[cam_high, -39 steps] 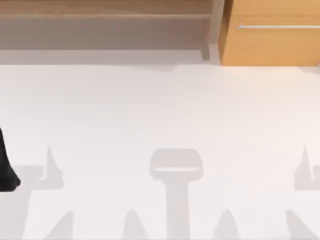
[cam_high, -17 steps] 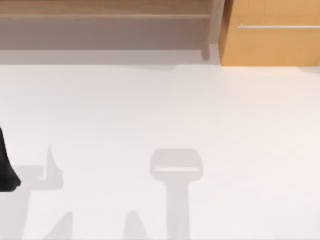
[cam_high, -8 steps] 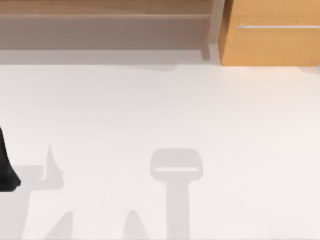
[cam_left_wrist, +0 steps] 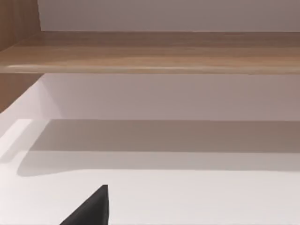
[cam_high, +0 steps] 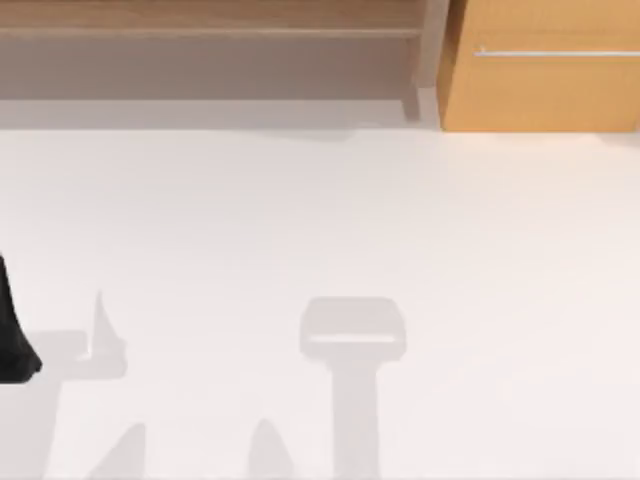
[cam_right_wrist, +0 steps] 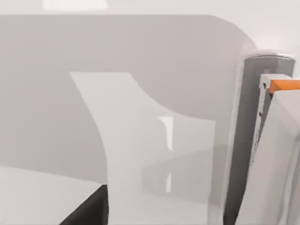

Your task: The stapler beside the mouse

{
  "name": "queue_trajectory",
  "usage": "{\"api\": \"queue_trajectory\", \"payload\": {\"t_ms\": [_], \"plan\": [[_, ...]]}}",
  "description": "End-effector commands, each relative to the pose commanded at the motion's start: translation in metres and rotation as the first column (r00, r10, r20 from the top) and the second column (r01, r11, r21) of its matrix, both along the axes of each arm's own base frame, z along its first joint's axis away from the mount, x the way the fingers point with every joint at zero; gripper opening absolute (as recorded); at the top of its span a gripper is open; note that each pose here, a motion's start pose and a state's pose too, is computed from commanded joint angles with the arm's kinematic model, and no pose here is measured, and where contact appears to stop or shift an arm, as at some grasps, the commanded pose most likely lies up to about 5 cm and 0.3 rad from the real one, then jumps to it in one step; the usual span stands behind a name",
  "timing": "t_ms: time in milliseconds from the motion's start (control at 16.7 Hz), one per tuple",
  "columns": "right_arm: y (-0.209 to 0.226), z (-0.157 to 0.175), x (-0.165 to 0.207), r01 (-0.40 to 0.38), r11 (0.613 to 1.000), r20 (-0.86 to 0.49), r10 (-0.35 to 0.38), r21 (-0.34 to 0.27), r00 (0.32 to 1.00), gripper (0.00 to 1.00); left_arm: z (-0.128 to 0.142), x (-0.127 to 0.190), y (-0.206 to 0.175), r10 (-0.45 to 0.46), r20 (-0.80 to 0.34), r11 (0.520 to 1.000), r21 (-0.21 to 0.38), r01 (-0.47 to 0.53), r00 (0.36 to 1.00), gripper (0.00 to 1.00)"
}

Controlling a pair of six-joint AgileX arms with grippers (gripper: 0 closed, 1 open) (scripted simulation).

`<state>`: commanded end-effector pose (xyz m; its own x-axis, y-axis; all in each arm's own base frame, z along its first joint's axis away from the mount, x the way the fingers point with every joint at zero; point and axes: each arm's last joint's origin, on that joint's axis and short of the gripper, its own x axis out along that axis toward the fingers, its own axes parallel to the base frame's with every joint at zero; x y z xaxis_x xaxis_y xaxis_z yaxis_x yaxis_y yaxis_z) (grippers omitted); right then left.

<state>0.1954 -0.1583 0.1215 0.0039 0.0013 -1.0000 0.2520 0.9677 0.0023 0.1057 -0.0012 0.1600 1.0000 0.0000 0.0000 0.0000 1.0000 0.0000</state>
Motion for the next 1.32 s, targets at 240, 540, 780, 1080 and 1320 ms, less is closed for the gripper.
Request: {"api": "queue_trajectory", "payload": {"t_ms": [240, 540, 780, 1080, 1320], "plan": [[0.0001, -0.0030, -0.0004, 0.000, 1.000, -0.003, 0.000, 0.002, 1.000, 1.00, 0.0000, 0.0000, 0.0000, 0.000, 0.000, 1.000, 0.000, 0.000, 1.000, 1.00], [0.0001, -0.0030, -0.0004, 0.000, 1.000, -0.003, 0.000, 0.002, 1.000, 0.62, 0.0000, 0.0000, 0.0000, 0.000, 0.000, 1.000, 0.000, 0.000, 1.000, 1.00], [0.0001, -0.0030, -0.0004, 0.000, 1.000, -0.003, 0.000, 0.002, 1.000, 0.32, 0.0000, 0.0000, 0.0000, 0.000, 0.000, 1.000, 0.000, 0.000, 1.000, 1.00], [0.0001, -0.0030, -0.0004, 0.000, 1.000, -0.003, 0.000, 0.002, 1.000, 0.00, 0.0000, 0.0000, 0.0000, 0.000, 0.000, 1.000, 0.000, 0.000, 1.000, 1.00], [0.0001, -0.0030, -0.0004, 0.000, 1.000, -0.003, 0.000, 0.002, 1.000, 0.00, 0.0000, 0.0000, 0.0000, 0.000, 0.000, 1.000, 0.000, 0.000, 1.000, 1.00]]}}
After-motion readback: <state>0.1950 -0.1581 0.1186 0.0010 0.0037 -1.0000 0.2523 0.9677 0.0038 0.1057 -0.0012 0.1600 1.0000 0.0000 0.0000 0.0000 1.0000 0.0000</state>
